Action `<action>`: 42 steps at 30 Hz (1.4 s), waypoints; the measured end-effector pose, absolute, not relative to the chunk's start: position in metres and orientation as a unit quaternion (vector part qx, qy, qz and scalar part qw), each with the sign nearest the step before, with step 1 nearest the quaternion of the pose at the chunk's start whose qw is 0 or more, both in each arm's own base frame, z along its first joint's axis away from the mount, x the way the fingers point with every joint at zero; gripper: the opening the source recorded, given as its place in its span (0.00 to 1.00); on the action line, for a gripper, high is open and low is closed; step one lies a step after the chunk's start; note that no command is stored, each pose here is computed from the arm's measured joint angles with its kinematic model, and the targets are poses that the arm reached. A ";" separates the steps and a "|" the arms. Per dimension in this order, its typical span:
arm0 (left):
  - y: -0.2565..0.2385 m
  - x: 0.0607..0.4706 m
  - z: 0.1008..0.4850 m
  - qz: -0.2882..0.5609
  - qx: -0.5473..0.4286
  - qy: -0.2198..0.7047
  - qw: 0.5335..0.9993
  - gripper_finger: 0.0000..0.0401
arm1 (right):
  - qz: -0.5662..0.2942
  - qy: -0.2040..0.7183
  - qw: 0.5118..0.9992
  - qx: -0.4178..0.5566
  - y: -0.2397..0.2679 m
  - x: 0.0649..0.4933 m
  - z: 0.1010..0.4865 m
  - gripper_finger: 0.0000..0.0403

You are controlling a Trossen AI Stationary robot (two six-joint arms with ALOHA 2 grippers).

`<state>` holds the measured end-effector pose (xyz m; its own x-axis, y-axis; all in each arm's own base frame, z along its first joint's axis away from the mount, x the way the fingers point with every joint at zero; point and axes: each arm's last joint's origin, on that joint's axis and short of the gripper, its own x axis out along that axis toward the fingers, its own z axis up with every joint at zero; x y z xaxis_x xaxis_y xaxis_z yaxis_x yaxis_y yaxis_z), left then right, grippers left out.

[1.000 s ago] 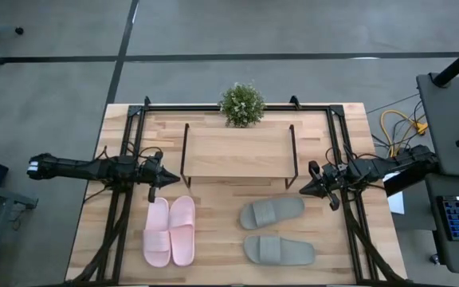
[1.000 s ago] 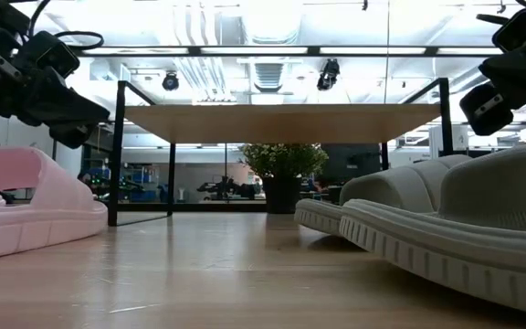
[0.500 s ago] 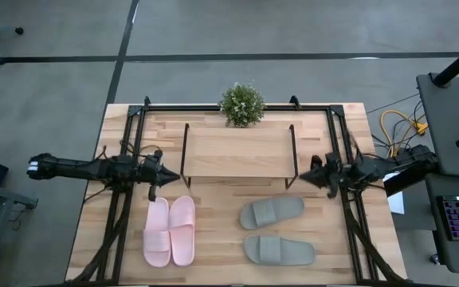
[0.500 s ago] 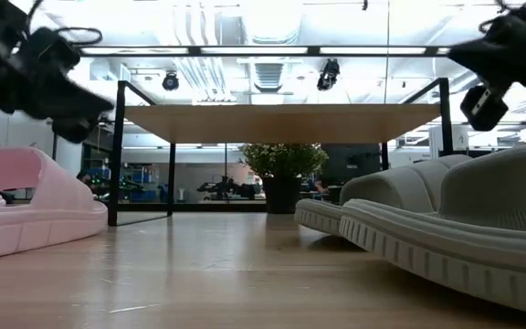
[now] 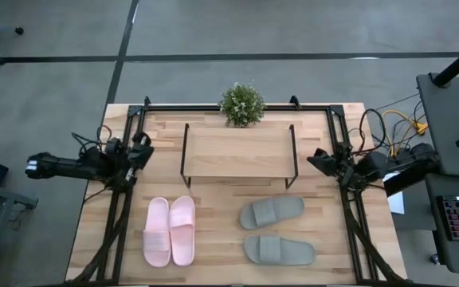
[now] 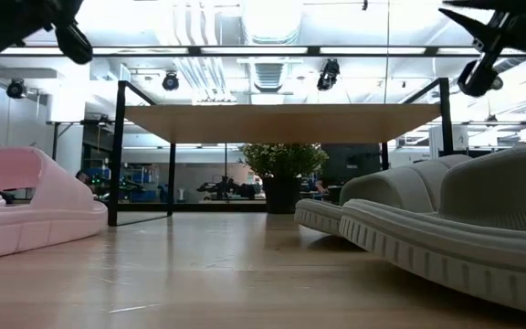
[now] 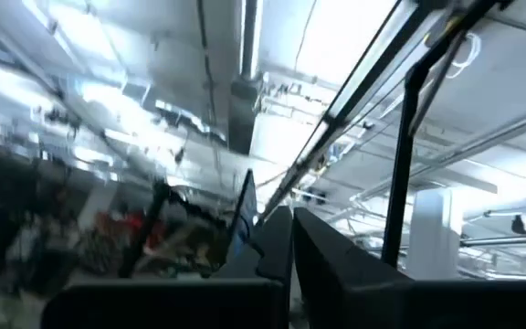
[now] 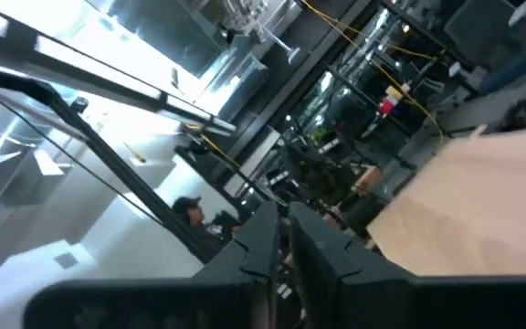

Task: Pick and place slides into the shelf
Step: Put the right gray slipper on the shelf

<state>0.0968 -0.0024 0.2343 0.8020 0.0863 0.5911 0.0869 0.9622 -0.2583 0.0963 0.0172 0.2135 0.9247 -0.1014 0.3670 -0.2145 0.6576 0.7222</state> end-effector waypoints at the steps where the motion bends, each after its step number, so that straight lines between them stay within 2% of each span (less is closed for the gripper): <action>1: -0.002 0.097 0.235 0.002 -0.131 -0.314 0.940 0.00 | 0.031 -0.192 0.892 0.408 0.017 0.097 0.217 0.10; 6: -0.003 0.101 0.238 0.002 -0.131 -0.301 0.944 0.05 | 0.042 -0.182 0.912 0.366 0.021 0.104 0.246 0.25; 10: -0.003 0.105 0.243 -0.010 -0.168 -0.295 0.941 0.18 | 0.079 -0.147 0.928 0.332 0.027 0.117 0.276 0.38; 14: -0.003 0.108 0.249 -0.009 -0.187 -0.293 0.938 0.32 | 0.124 -0.078 0.931 0.335 0.035 0.130 0.302 0.46; 17: -0.003 0.107 0.255 -0.007 -0.180 -0.303 0.936 0.38 | 0.128 0.004 0.916 0.379 0.040 0.140 0.312 0.47; 21: -0.003 0.105 0.261 -0.006 -0.179 -0.314 0.932 0.41 | 0.100 0.109 0.895 0.421 0.048 0.148 0.314 0.46; 26: -0.002 0.102 0.261 -0.007 -0.180 -0.322 0.929 0.41 | 0.121 0.148 0.866 0.462 0.068 0.155 0.323 0.46; 31: -0.002 0.102 0.261 -0.008 -0.180 -0.322 0.929 0.41 | 0.104 0.163 0.859 0.474 0.090 0.159 0.325 0.45; 42: -0.003 0.108 0.257 -0.004 -0.179 -0.304 0.936 0.41 | -0.008 0.248 0.835 0.491 0.129 0.173 0.283 0.45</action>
<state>0.1077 -0.0027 0.2572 0.8155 0.1001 0.5700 0.1169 0.9361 -0.3317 0.1726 0.1294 0.2827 0.8767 0.2306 -0.4223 0.2571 0.5172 0.8163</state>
